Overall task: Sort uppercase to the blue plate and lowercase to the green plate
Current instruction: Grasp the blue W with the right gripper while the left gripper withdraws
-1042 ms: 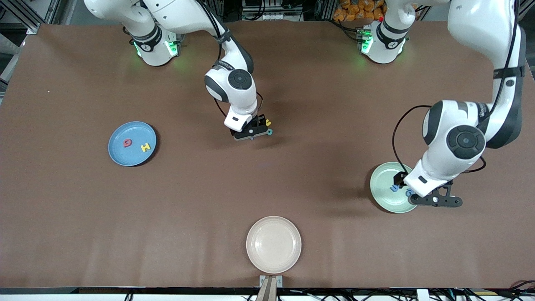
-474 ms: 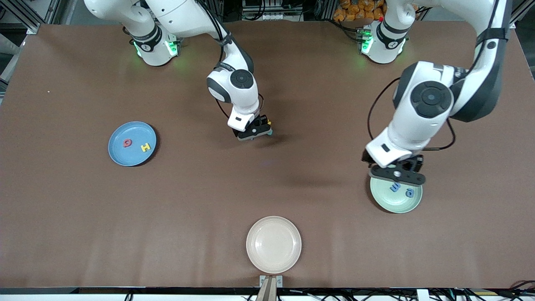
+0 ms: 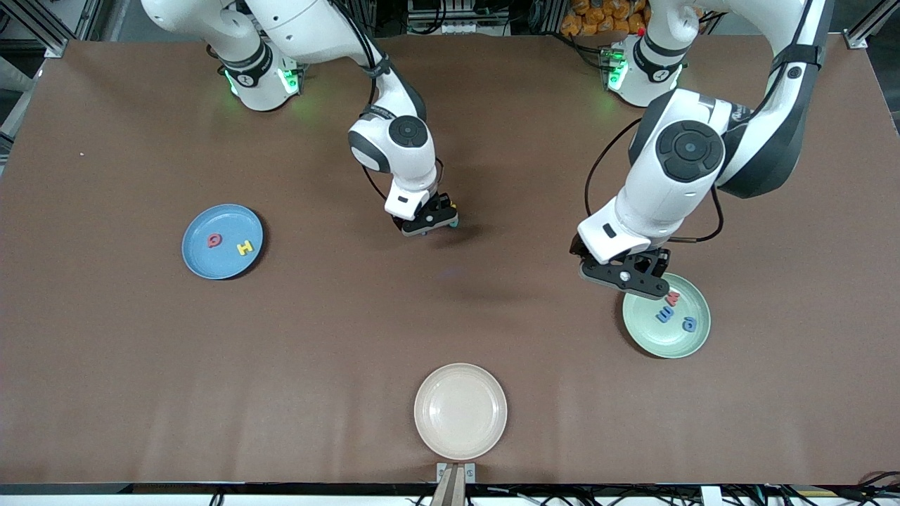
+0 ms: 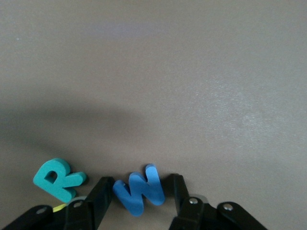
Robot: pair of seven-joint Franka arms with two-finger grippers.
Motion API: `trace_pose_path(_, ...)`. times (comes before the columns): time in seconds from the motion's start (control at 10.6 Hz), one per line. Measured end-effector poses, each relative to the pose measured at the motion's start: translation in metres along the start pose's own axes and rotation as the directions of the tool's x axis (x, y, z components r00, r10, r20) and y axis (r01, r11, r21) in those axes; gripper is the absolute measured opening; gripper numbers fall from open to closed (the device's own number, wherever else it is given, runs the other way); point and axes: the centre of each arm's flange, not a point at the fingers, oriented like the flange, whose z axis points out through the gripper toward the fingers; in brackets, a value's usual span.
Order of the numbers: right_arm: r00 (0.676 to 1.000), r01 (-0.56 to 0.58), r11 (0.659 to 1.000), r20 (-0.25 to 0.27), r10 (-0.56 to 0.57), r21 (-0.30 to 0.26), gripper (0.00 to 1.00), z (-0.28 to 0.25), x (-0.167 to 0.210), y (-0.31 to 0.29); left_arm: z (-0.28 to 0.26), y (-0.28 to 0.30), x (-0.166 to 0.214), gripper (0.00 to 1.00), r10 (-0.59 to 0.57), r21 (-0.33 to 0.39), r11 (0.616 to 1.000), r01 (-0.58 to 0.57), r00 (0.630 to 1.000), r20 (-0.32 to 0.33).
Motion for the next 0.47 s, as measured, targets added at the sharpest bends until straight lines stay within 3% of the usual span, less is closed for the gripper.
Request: trace_pose_path(0.47, 1.000, 0.002, 1.000, -0.004, -0.002, 0.002, 0.46, -0.003, 0.001, -0.001, -0.001, 0.049, -0.007, 0.98, -0.025, -0.005, 1.000, 0.025, 1.000, 0.010)
